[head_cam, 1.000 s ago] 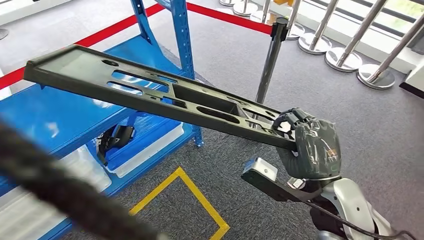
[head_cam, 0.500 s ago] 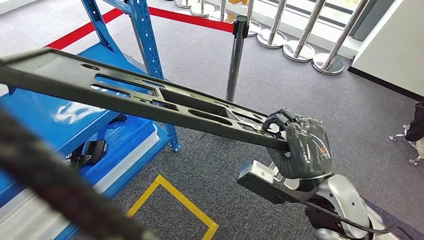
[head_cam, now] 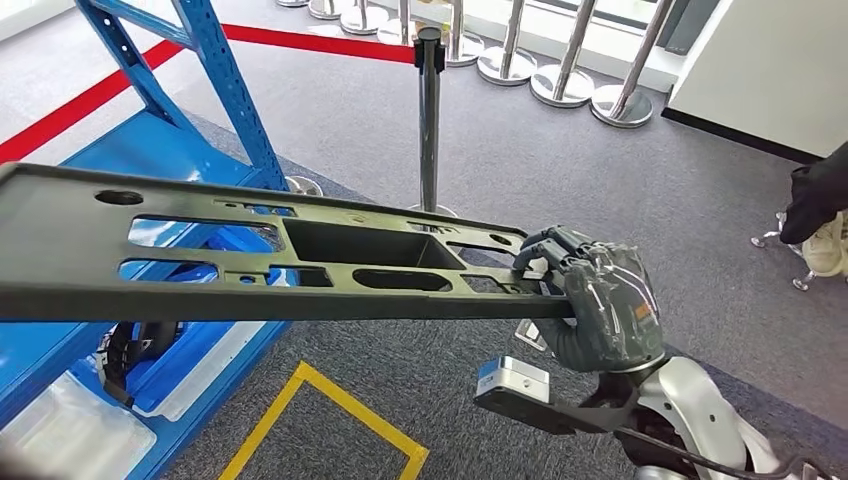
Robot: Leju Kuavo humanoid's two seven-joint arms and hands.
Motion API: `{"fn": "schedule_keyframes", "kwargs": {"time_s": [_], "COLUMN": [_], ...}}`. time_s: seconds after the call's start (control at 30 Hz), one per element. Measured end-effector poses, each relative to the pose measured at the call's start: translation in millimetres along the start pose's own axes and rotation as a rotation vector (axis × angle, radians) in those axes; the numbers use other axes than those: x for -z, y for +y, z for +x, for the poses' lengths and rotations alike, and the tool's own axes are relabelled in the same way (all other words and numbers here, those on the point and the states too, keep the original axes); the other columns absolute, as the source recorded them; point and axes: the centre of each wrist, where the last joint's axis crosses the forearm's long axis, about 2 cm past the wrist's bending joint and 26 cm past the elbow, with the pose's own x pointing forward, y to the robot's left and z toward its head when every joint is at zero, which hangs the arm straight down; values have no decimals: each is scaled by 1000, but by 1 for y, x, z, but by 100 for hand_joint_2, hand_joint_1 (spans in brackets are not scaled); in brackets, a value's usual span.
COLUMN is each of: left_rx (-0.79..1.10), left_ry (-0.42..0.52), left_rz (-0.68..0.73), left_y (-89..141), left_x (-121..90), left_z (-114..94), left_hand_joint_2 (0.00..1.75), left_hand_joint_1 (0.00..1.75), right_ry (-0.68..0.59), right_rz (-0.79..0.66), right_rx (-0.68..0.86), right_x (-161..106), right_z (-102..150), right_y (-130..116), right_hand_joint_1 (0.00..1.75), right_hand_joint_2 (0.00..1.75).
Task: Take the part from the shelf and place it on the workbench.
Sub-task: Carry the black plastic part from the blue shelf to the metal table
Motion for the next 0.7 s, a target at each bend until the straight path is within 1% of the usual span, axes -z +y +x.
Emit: {"fn": "schedule_keyframes", "kwargs": {"time_s": [0.17, 0.7], "left_rx": [1, 15], "left_ry": [-13, -11], "left_rz": [-3, -6], "left_y": [0, -1], "left_x": [0, 0], "left_z": [3, 1], "left_hand_joint_2": [175, 175], "left_hand_joint_1": [0, 0], "right_ry": [-11, -7], "right_rz": [8, 6], "right_rx": [9, 11], "right_x": [-1, -2], "right_z": [3, 4], "right_y": [2, 3], "right_hand_joint_1": [175, 175], "right_hand_joint_2": [175, 175]}}
